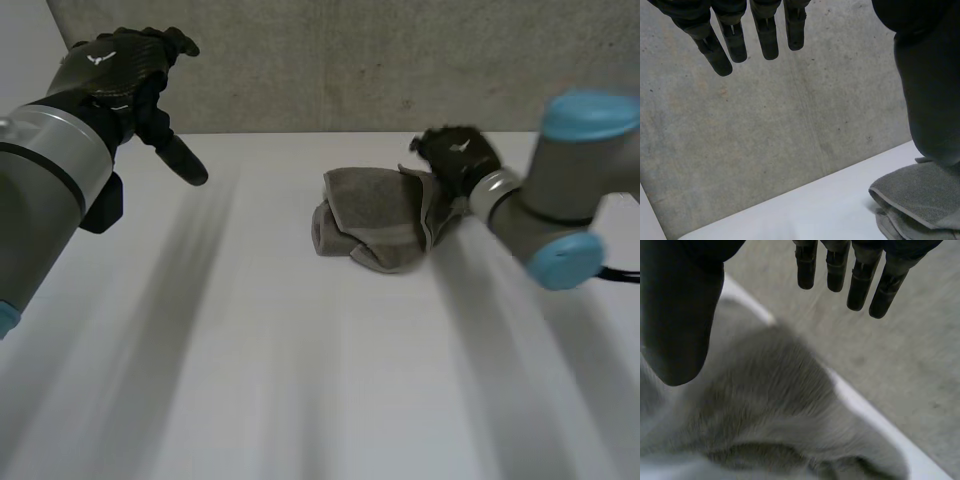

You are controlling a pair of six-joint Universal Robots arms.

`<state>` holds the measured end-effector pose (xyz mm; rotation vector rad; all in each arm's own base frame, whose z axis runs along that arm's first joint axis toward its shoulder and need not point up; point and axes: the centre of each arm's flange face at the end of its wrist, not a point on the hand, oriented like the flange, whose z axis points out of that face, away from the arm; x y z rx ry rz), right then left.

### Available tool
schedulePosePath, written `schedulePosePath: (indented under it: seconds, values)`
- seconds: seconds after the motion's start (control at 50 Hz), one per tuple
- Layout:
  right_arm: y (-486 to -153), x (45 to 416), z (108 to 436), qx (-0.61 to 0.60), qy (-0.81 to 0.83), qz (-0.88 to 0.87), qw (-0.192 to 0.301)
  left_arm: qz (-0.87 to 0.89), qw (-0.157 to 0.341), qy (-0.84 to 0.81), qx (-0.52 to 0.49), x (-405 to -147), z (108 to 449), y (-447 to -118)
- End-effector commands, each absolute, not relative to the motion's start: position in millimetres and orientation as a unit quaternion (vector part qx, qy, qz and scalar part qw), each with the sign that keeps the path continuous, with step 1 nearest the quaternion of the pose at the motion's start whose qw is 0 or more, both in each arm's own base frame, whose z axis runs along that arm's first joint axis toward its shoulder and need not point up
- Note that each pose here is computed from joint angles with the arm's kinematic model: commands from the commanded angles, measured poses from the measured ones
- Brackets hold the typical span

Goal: Fold the towel.

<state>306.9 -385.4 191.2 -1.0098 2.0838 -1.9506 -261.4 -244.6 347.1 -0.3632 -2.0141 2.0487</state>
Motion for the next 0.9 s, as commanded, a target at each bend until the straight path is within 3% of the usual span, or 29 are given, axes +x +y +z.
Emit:
schedulePosePath:
  seconds: [0.02,0.14,0.18,0.22,0.24,0.28,0.34,0.38,0.4,0.44,0.46,0.54,0.72,0.8,0.9]
  values:
    - [-409.2,321.1,123.6,-0.371,0.685,-0.627,0.007,0.695,0.120,-0.698,-0.127,-264.4,337.4,-250.4]
    - [-399.5,320.1,114.0,-0.374,0.699,-0.610,0.000,0.692,0.119,-0.701,-0.127,-265.0,334.2,-252.0]
    - [-387.0,323.2,127.2,-0.378,0.696,-0.610,0.007,0.692,0.119,-0.701,-0.127,-265.0,334.2,-252.0]
    - [-357.4,323.5,178.6,-0.369,0.675,-0.638,0.027,0.692,0.119,-0.700,-0.127,-264.9,334.7,-251.7]
    - [-357.2,323.4,178.8,-0.369,0.675,-0.638,0.027,0.694,0.120,-0.698,-0.127,-264.6,336.8,-251.1]
    - [-322.4,315.7,208.4,-0.364,0.665,-0.650,0.050,0.696,0.120,-0.696,-0.126,-264.0,338.9,-250.0]
    - [-302.8,311.2,213.7,-0.370,0.668,-0.643,0.062,0.699,0.121,-0.693,-0.125,-262.9,342.5,-247.8]
    - [-251.9,310.5,211.5,-0.402,0.675,-0.610,0.103,0.703,0.122,-0.689,-0.124,-261.8,346.7,-245.7]
    - [-251.6,310.5,211.5,-0.403,0.675,-0.610,0.103,0.709,0.124,-0.684,-0.122,-260.4,351.8,-243.0]
    - [-197.7,315.4,206.4,-0.431,0.678,-0.571,0.166,0.713,0.125,-0.679,-0.120,-259.1,356.5,-240.5]
    - [-197.5,315.4,206.3,-0.431,0.678,-0.571,0.166,0.717,0.127,-0.675,-0.120,-258.2,360.0,-238.5]
    - [-156.9,321.1,195.9,-0.428,0.697,-0.522,0.242,0.723,0.129,-0.669,-0.118,-256.8,365.7,-235.8]
    - [-165.1,324.7,214.3,-0.365,0.716,-0.512,0.304,0.720,0.128,-0.672,-0.118,-255.9,364.4,-234.4]
    - [-219.3,287.5,251.6,-0.293,0.725,-0.569,0.253,0.706,0.128,-0.684,-0.127,-256.8,352.1,-231.1]
    - [-255.3,249.0,268.8,-0.243,0.743,-0.585,0.214,0.682,0.144,-0.700,-0.155,-270.5,334.5,-215.5]
